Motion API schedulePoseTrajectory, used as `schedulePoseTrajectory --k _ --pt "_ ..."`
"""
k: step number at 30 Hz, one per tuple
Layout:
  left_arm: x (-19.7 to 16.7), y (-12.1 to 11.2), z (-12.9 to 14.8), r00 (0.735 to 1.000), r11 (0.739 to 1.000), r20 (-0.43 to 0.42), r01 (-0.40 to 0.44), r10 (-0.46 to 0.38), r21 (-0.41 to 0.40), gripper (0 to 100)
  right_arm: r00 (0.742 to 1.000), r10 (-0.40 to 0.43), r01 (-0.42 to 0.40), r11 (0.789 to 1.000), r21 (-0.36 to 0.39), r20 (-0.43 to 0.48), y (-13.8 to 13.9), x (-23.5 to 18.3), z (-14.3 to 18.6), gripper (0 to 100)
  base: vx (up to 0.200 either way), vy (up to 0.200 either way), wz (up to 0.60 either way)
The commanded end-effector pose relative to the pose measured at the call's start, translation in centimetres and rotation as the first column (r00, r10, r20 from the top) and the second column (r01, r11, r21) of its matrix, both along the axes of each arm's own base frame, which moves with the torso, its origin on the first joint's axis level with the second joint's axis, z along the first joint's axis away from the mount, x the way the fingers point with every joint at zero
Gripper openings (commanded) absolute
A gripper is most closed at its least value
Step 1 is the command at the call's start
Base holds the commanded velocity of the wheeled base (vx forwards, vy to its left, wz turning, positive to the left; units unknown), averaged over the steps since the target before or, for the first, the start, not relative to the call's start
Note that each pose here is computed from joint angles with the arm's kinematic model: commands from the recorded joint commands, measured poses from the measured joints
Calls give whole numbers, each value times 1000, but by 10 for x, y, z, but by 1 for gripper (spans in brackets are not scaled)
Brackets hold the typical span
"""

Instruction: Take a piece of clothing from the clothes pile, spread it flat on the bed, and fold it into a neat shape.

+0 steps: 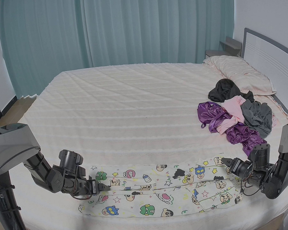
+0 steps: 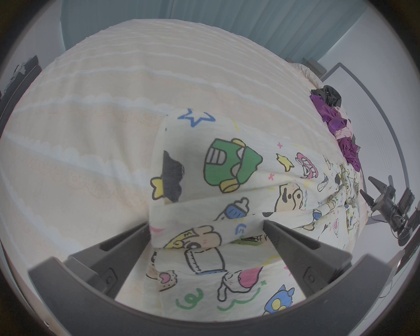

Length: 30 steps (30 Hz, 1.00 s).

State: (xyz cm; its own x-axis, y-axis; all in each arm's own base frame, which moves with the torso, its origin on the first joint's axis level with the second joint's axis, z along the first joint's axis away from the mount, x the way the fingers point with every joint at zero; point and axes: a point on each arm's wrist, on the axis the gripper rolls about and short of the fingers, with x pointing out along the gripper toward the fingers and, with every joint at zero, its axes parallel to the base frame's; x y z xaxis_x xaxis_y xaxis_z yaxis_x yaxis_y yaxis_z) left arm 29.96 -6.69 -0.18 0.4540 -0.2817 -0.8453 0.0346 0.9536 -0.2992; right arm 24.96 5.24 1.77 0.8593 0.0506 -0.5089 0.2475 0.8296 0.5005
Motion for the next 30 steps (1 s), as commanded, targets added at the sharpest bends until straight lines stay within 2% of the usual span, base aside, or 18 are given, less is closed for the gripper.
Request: schedulePoseTrajectory --k 1,7,8,12,24,30 --pt "-2 -4 -8 999 1000 -28 14 -14 3 100 1000 0 0 1000 -1 -2 0 0 0 100 0 0 0" --pt "-1 -9 -8 1000 1000 -27 16 -16 -1 100 1000 0 0 1000 -2 -6 0 -1 -1 100 0 0 0" --pt "-1 -10 -6 1000 1000 -25 6 -6 -8 0 1000 0 0 1000 -2 -6 0 -1 -1 100 0 0 0" --pt "-3 -11 -4 999 1000 -31 -15 14 -21 0 1000 0 0 1000 -2 -6 0 -1 -1 100 0 0 0" --pt "-4 -4 19 999 999 24 -34 35 -37 0 1000 -1 1 1000 1 -7 -1 -1 -1 100 0 0 0" --pt "-7 1 24 999 998 14 -46 47 -34 0 1000 -2 2 1000 0 -6 -1 -1 -1 100 0 0 0"
